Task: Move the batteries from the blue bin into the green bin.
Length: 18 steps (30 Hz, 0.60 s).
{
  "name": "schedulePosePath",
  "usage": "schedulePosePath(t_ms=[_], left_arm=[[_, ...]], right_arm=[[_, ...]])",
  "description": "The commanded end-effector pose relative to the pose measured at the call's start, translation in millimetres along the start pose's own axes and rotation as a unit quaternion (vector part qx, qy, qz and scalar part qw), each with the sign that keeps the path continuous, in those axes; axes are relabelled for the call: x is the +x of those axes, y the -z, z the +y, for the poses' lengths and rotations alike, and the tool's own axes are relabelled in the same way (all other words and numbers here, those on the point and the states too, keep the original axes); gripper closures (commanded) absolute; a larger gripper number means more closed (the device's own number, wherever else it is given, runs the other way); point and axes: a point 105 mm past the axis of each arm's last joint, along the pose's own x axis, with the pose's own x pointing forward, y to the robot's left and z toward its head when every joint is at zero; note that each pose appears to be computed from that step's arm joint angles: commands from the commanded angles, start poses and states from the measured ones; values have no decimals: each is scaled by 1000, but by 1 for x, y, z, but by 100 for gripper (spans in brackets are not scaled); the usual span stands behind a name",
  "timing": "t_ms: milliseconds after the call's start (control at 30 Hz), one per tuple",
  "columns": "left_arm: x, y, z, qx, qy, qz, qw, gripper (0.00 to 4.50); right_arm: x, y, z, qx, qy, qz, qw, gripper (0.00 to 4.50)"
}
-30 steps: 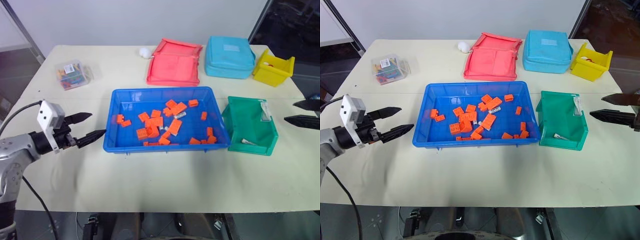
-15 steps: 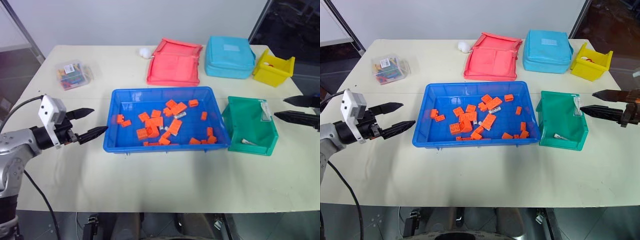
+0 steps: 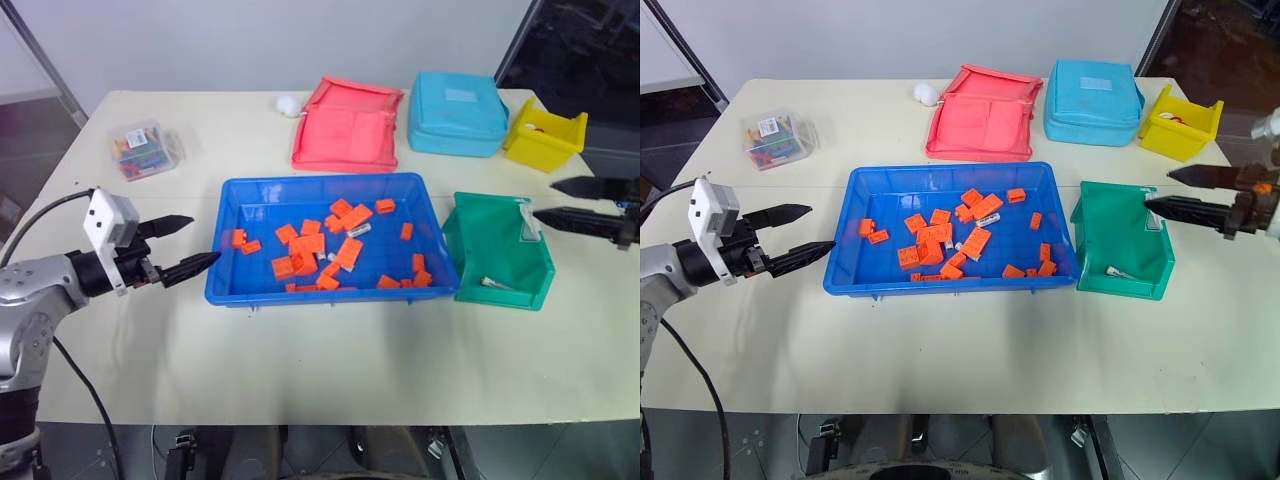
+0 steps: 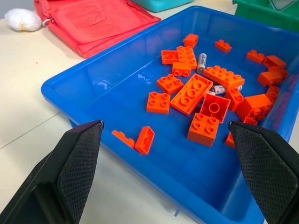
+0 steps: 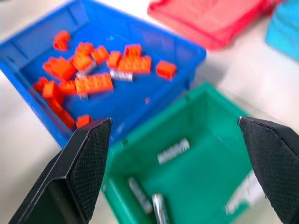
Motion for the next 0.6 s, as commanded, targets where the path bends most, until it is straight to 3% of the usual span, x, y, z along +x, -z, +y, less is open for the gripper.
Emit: schedulePosePath(t_ms=[33, 333, 600], left_arm=[[0, -13, 3, 29, -15, -19, 999, 0], [12, -50, 8, 44, -28, -87, 995, 0], [19, -50, -2, 44, -23, -94, 994, 0]], right_arm=[[11, -37, 1, -60, 7, -50, 997, 6], [86, -75, 32, -107, -96, -110, 983, 6], [156, -49, 89, -106, -214, -83, 967, 6]])
